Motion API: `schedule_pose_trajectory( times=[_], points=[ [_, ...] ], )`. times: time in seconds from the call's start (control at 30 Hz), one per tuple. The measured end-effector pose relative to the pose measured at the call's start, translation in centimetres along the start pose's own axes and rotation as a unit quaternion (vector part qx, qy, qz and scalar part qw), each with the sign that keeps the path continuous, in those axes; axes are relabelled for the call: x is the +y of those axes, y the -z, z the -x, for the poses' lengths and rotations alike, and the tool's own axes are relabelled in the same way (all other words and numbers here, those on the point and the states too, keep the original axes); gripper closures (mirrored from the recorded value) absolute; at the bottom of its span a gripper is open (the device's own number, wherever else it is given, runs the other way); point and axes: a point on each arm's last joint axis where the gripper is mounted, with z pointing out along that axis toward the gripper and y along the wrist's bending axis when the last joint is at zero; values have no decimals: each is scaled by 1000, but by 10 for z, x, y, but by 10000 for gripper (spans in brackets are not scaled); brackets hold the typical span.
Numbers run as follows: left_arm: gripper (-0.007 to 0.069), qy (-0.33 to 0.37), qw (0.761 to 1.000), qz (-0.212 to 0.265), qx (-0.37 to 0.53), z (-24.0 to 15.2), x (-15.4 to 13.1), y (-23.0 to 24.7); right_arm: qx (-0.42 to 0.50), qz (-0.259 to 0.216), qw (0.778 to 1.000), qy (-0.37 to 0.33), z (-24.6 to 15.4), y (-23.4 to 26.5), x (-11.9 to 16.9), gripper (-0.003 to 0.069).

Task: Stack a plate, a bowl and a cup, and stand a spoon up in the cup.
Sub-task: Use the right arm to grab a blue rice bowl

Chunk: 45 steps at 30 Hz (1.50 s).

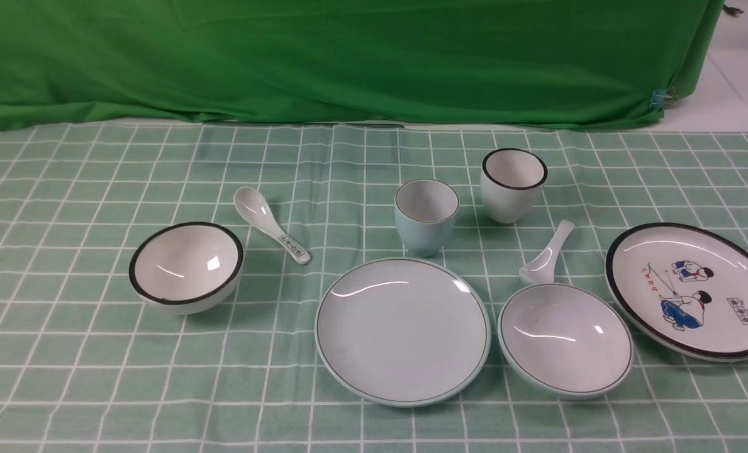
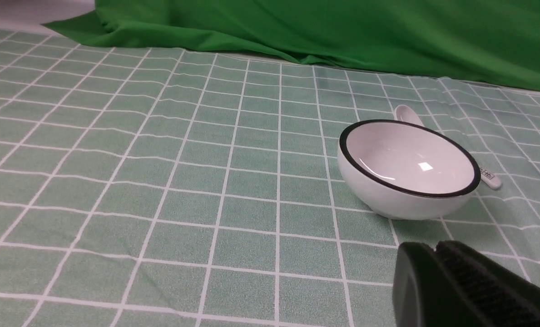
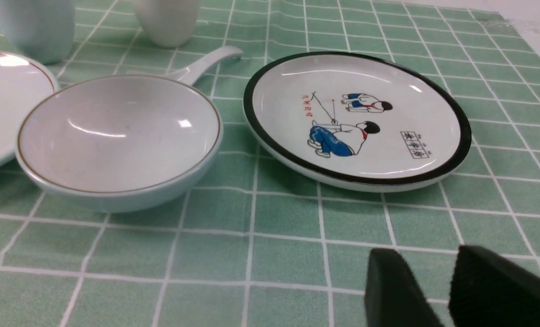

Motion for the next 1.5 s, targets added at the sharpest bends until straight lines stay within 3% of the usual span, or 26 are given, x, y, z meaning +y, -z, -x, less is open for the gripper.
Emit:
schedule_pose_trajectory(
  times=[0.13, 0.2, 0.23, 0.33, 0.47, 0.53, 0.63, 0.7, 0.73, 0.8, 0.93, 1.03, 1.23, 1.27, 1.3, 1.33, 1.37, 1.4, 1.5],
  points=[
    [608, 29, 999, 0, -28, 5, 0, 0, 0, 0, 1000, 0, 0, 0, 0, 417],
    [608, 147, 987, -10, -71, 13, 0, 1, 0, 0, 1000, 0, 0, 0, 0, 417],
    [608, 147, 986, -9, -74, 13, 0, 1, 0, 0, 1000, 0, 0, 0, 0, 417],
    [608, 299, 946, -19, -127, 23, 4, 3, 0, 0, 1000, 0, 0, 0, 0, 417],
    [608, 389, 908, -26, -151, 27, 6, 4, 0, 0, 1000, 0, 0, 0, 0, 417],
    [608, 403, 905, -36, -135, 29, 3, 5, 0, 0, 1000, 0, 0, 0, 0, 417],
    [608, 347, 929, -71, -105, 53, -10, 17, 0, 0, 1000, 0, 0, 0, 0, 417],
    [608, 253, 960, -98, -71, 79, -21, 26, 0, 0, 1000, 0, 0, 0, 0, 417],
    [608, 245, 962, -98, -74, 82, -21, 26, 0, 0, 1000, 0, 0, 0, 0, 417],
    [608, 154, 980, -123, -23, 98, -30, 25, 0, 0, 1000, 0, 0, 0, 0, 417],
    [608, 88, 979, -176, 48, 115, -40, 12, 0, 0, 1000, 0, 0, 0, 0, 417],
    [608, 9, 966, -225, 128, 120, -55, -10, 0, 0, 1000, 0, 0, 0, 0, 417],
    [608, -25, 948, -260, 184, 119, -72, -33, -9, -1, 1000, -4, 2, 0, 0, 417],
    [608, -30, 945, -263, 191, 117, -76, -38, -17, 2, 1000, -27, 3, 0, 0, 417],
    [608, -32, 945, -264, 193, 116, -77, -41, -27, 61, 997, -34, 4, 0, 0, 417],
    [608, -33, 944, -263, 194, 117, -77, -41, -29, 6, 998, -60, 5, 0, 1, 417],
    [608, -36, 944, -263, 195, 116, -78, -44, -42, 9, 994, -102, 8, 0, 1, 417],
    [608, -39, 944, -261, 197, 115, -79, -47, -67, 19, 979, -190, 13, 1, 1, 417],
    [608, -42, 947, -258, 189, 116, -79, -49, -100, 31, 953, -284, 19, 2, 0, 417]
  ],
)
